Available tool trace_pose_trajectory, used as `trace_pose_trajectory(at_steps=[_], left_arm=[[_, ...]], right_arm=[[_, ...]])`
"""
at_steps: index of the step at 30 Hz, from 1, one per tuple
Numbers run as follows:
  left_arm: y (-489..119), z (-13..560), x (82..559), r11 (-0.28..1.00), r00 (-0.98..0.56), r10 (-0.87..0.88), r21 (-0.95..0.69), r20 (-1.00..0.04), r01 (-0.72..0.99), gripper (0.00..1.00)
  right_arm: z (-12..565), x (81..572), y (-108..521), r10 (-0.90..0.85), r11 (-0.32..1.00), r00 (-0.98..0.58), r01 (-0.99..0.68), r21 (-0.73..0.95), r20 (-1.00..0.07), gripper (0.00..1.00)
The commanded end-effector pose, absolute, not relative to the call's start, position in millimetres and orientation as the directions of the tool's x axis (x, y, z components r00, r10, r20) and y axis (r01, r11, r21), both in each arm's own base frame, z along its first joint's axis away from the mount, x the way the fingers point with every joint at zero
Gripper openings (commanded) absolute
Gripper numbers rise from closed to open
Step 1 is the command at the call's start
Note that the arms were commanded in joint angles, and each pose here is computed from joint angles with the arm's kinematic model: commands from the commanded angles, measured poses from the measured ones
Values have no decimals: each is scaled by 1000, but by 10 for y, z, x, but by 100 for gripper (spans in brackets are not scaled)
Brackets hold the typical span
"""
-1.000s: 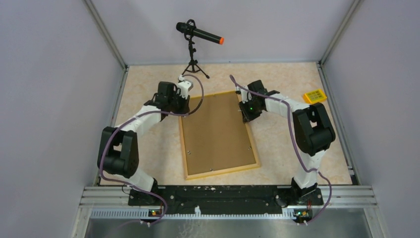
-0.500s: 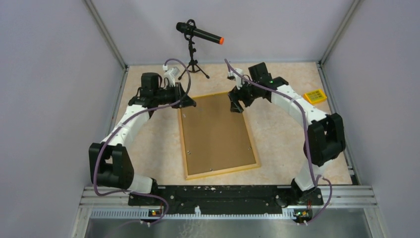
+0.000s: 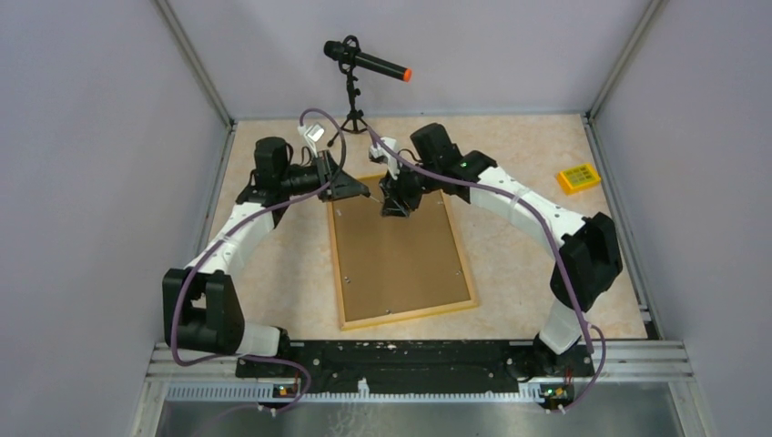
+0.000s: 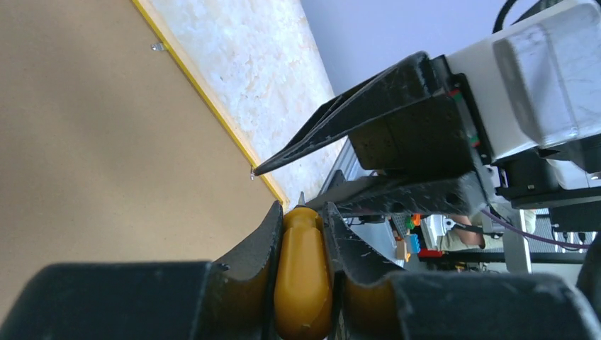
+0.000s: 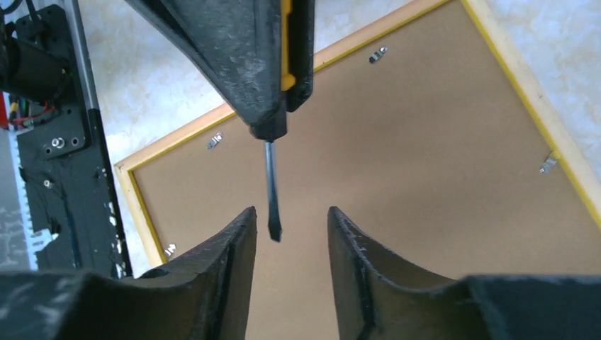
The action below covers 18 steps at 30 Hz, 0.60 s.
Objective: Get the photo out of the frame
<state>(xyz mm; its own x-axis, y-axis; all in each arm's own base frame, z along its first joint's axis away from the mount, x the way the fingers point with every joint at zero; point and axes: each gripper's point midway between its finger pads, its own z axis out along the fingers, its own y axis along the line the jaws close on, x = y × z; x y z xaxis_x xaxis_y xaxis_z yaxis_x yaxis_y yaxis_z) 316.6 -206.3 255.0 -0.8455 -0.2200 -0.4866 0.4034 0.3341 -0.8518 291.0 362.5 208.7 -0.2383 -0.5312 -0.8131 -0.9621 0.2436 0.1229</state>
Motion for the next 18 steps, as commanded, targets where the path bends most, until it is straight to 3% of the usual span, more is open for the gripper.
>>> trace_pose_trajectory(at_steps=[1, 5, 11, 18], left_arm=[[-2079, 2752, 3025, 274, -822, -196, -835, -535, 478, 2], [-2074, 2749, 2931, 269, -818, -171, -824, -550, 498, 10], [-2038, 2687, 2856, 288, -803, -51, -779, -594, 558, 50], [-2022, 2670, 2826, 275, -808, 25, -773, -589, 572, 57]], right_arm=[[2319, 2974, 3774, -484, 221, -196, -970, 97, -853, 33], [2328, 2956, 3743, -504, 202, -171, -976, 77, -846, 1], [2288, 2837, 3616, -545, 147, -109, -989, 33, -831, 0], [2239, 2713, 3512, -575, 90, -60, -996, 10, -816, 0]])
